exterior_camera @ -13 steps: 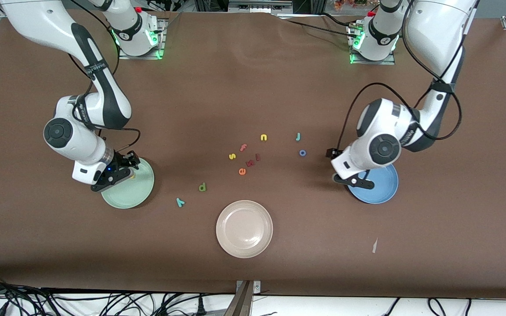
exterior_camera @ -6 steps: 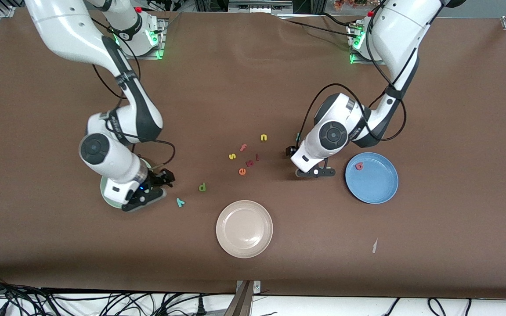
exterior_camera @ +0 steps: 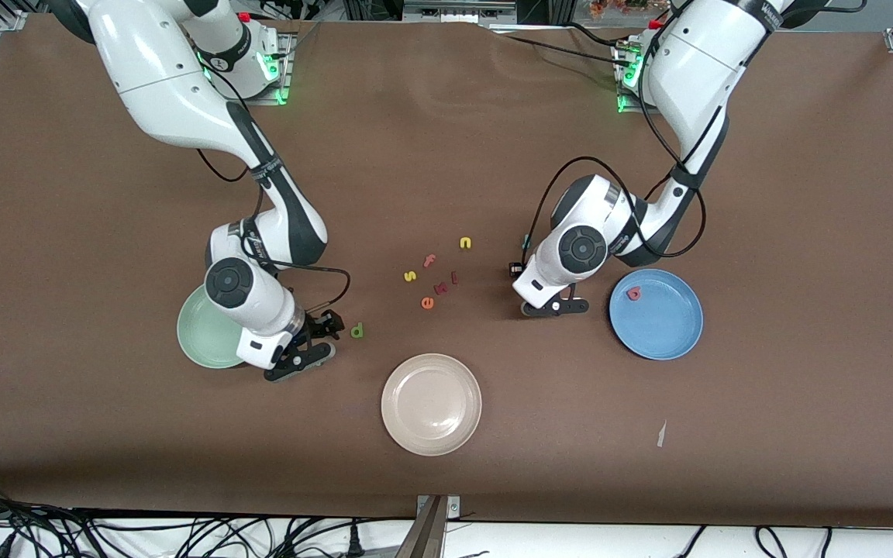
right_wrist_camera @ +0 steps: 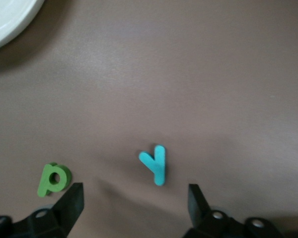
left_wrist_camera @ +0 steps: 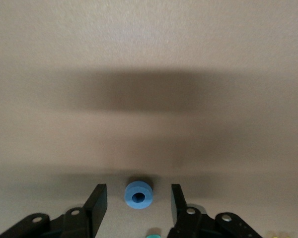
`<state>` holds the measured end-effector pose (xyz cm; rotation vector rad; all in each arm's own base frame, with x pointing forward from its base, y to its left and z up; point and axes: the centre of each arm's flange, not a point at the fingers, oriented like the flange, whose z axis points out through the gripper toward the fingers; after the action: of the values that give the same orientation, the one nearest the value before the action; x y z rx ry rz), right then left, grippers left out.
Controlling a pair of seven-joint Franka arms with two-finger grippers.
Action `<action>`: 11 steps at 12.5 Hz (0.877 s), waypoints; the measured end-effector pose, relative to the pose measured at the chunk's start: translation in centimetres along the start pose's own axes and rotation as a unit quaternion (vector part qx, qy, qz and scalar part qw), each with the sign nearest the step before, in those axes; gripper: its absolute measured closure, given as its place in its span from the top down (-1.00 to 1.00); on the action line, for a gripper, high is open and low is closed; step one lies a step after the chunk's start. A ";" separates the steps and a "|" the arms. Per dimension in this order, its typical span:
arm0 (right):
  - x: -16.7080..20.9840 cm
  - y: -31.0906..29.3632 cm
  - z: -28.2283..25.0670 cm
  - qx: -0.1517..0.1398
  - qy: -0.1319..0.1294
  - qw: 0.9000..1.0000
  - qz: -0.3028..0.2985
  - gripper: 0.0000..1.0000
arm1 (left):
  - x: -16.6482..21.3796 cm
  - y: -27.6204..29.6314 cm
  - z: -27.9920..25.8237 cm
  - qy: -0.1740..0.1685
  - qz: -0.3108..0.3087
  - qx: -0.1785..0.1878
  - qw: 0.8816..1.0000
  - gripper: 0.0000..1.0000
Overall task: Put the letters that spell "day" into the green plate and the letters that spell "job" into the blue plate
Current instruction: 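Grasp the cyan y with the right gripper while the left gripper grasps the o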
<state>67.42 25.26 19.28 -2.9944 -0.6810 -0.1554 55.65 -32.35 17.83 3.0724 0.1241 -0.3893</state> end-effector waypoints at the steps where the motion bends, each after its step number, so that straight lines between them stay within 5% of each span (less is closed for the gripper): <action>1: 0.0 -0.2 0.3 0.000 0.002 1.000 -0.001 0.75 | -0.1 0.0 0.3 -0.002 -0.001 0.001 1.000 0.22; 3: 0.0 -0.1 0.8 -0.001 0.005 1.000 -0.001 0.67 | -0.3 0.2 0.7 -0.005 -0.001 0.003 1.000 0.20; 6: -0.1 0.1 1.1 -0.003 0.007 1.000 -0.001 0.55 | -0.5 0.2 1.0 -0.008 -0.004 0.005 1.000 -0.31; 8: -0.1 0.1 1.6 -0.005 0.009 1.000 -0.002 0.51 | -0.4 0.1 1.0 -0.007 -0.010 0.005 1.000 -0.44; 10: -0.1 0.4 1.7 -0.008 0.012 1.000 -0.003 0.12 | -0.4 0.1 0.9 -0.007 -0.011 0.004 1.000 -0.44; 11: -0.1 0.4 1.7 -0.008 0.012 1.000 -0.003 0.10 | -0.2 0.1 0.5 -0.004 -0.012 0.003 1.000 -0.44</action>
<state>67.67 24.98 17.58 -3.0020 -0.6897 -0.1969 55.30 -32.45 17.41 3.0768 0.1607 -0.4046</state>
